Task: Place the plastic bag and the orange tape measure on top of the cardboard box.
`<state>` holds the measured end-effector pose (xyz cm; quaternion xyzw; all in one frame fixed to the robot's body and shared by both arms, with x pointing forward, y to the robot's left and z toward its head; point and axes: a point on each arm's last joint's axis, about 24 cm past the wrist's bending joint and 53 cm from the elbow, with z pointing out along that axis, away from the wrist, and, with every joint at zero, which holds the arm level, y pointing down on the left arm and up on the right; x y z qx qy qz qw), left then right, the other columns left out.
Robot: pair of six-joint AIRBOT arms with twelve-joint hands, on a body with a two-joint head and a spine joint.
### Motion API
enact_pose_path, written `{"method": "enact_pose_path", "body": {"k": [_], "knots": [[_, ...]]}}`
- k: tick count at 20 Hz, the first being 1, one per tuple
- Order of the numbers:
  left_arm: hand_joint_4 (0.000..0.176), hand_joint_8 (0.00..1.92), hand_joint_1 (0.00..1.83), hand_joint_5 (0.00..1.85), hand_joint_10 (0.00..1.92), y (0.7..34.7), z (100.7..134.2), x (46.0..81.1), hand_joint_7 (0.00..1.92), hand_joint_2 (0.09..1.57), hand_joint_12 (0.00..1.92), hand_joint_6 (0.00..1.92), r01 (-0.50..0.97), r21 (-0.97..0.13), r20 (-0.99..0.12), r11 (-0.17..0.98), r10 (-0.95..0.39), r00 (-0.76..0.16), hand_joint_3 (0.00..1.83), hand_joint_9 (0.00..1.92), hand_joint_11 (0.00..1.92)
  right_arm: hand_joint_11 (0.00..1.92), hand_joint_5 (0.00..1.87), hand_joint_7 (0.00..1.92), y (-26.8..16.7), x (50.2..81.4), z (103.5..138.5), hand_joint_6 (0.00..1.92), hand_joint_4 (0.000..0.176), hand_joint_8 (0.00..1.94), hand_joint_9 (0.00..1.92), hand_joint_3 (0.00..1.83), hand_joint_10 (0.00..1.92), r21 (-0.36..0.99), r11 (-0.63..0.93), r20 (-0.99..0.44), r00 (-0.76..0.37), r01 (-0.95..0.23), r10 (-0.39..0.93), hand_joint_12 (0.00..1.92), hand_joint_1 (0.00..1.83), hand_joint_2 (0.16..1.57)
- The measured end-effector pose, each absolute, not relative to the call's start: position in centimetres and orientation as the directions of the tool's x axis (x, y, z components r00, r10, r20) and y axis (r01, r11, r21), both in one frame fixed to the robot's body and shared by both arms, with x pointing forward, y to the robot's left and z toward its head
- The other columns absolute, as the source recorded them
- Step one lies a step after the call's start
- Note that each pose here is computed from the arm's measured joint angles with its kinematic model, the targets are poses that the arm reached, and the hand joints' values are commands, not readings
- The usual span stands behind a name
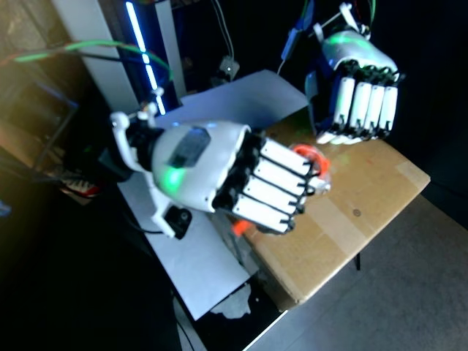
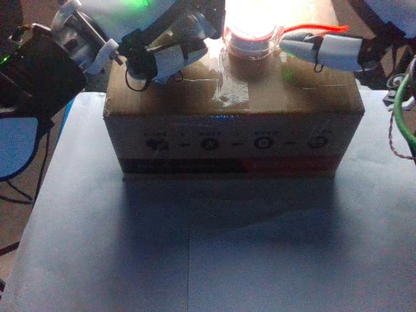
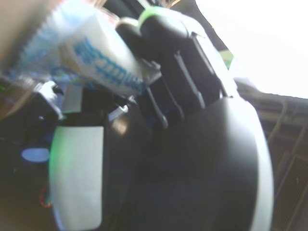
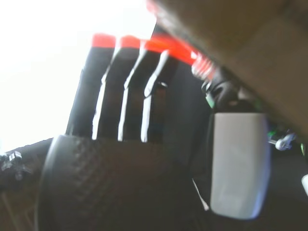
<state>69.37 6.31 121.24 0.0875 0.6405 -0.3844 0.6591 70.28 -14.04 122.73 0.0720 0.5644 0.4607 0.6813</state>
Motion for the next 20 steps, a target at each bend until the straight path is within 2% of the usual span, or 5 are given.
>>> {"method": "enact_pose_path", "body": {"k": [3,5,9,13,20], "knots": [[0.010,0.57,0.88,0.43,1.12,6.5,121.3,69.2,0.33,1.01,1.77,0.34,0.618,-0.380,-0.911,0.688,-0.395,-0.120,0.00,0.14,0.03,0.51,0.55,0.49,-14.5,69.8,123.3,0.69,0.000,1.34,0.53,0.00,1.56,0.613,0.566,-0.703,-0.054,-0.551,0.710,1.77,0.95,0.89],[0.072,0.05,0.79,0.29,0.42,6.6,121.3,69.2,0.26,0.95,1.27,0.02,0.617,-0.378,-0.911,0.690,-0.394,-0.119,0.00,0.10,0.00,0.43,0.55,0.49,-14.6,69.4,124.0,0.67,0.000,1.29,0.49,0.00,1.53,0.603,0.562,-0.702,-0.043,-0.566,0.711,1.80,0.96,0.89],[0.115,0.00,0.74,0.09,0.15,6.3,121.3,68.9,0.05,0.90,1.07,0.00,0.621,-0.382,-0.910,0.684,-0.395,-0.124,0.00,0.03,0.00,0.43,0.57,0.54,-15.0,68.9,124.8,0.62,0.000,1.28,0.54,0.00,1.55,0.591,0.560,-0.701,-0.025,-0.581,0.713,1.86,0.99,0.89],[0.119,0.00,0.75,0.05,0.00,6.6,121.5,68.9,0.00,0.90,0.15,0.00,0.620,-0.379,-0.911,0.687,-0.394,-0.120,0.00,0.00,0.00,0.47,0.56,0.53,-15.1,68.4,125.4,0.65,0.000,1.32,0.53,0.00,1.59,0.587,0.554,-0.697,-0.019,-0.590,0.717,1.88,1.02,0.89],[0.140,0.00,0.67,0.00,0.00,8.4,124.2,66.9,0.00,0.91,0.00,0.00,0.635,-0.374,-0.898,0.676,-0.436,-0.064,0.01,0.00,0.01,0.20,0.38,0.31,-15.2,66.7,127.0,0.51,0.000,1.06,0.27,0.00,1.35,0.572,0.534,-0.685,-0.004,-0.622,0.729,1.77,1.01,0.87]]}}
